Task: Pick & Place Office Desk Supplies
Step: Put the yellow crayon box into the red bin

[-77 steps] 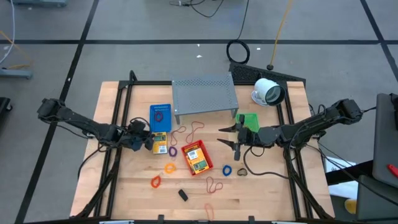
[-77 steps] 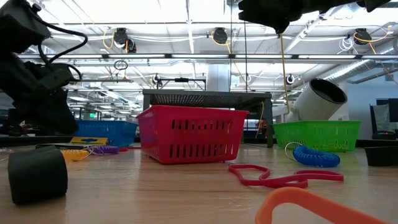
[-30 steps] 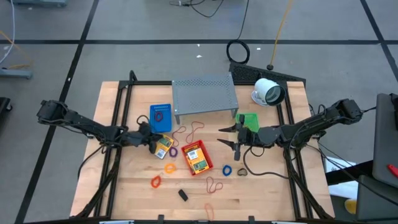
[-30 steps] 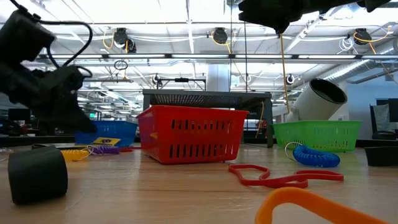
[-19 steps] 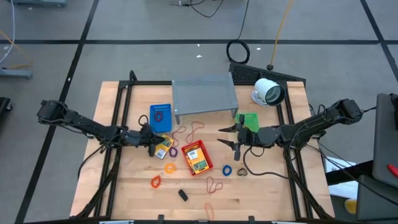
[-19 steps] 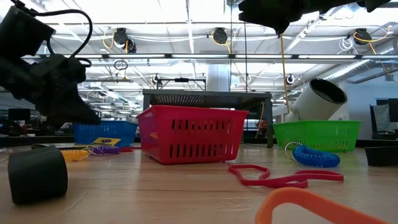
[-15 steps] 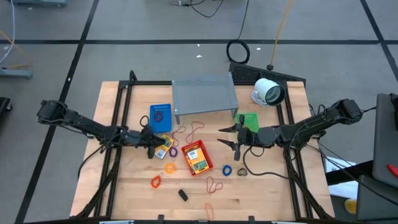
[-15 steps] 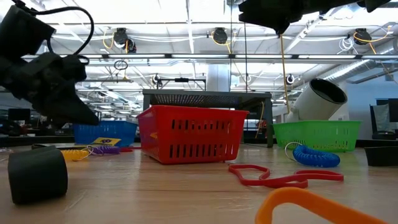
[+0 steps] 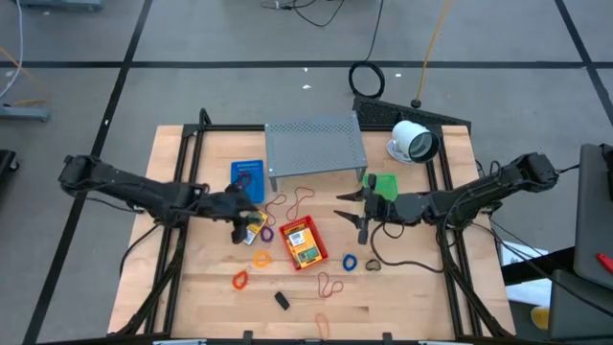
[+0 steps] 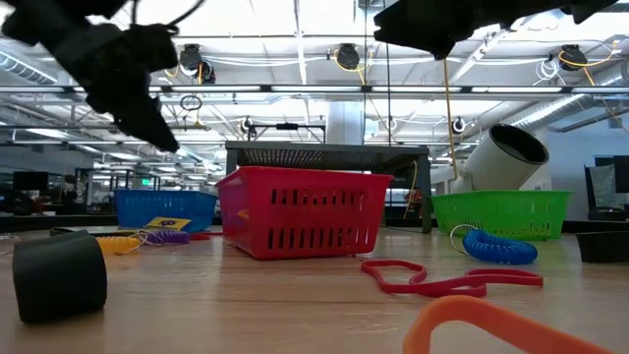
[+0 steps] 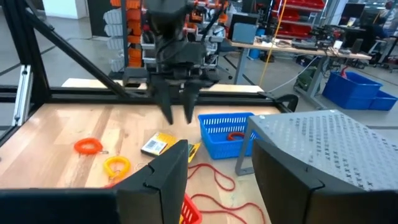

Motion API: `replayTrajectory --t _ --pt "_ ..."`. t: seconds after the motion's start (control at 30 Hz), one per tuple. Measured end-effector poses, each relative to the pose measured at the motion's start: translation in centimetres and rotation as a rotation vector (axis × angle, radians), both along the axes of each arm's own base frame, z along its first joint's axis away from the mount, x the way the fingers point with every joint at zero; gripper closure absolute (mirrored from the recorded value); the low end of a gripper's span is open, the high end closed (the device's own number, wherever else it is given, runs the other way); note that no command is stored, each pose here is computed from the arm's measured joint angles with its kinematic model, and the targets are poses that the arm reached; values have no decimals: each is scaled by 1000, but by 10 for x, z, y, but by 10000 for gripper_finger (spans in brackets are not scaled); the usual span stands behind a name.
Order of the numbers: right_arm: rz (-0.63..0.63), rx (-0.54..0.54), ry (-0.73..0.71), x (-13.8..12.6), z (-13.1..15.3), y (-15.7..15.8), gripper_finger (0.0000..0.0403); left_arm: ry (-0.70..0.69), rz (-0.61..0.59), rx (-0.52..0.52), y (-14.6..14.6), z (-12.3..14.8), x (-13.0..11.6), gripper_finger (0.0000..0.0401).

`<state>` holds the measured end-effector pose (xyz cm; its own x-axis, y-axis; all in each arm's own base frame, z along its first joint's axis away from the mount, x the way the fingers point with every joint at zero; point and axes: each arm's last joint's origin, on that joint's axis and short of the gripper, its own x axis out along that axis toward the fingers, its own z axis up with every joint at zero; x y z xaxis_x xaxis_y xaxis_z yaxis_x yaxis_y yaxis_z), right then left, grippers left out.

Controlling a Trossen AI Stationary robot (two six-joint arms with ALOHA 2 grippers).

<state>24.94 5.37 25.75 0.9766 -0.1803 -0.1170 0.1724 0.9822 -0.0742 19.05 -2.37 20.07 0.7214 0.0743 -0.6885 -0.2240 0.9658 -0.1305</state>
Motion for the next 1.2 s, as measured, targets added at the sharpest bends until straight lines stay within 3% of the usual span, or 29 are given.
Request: replayTrajectory --t 0.13,0.27,0.57,0.67,0.87,1.2 --pt "0 0 -1 0 0 0 236 125 -44 41 6 17 18 230" --pt "0 -5 8 0 -1 0 236 202 -148 47 9 17 42 239" --pt "1 -11 17 0 -2 0 236 461 -300 70 19 -11 83 242" --pt "1 -13 22 0 -2 0 236 555 -331 78 22 -20 90 242" --pt "0 -4 36 -1 -4 0 236 603 -361 137 28 -24 101 242" --pt "-6 12 74 -1 -8 0 236 677 -347 142 39 -25 95 242"
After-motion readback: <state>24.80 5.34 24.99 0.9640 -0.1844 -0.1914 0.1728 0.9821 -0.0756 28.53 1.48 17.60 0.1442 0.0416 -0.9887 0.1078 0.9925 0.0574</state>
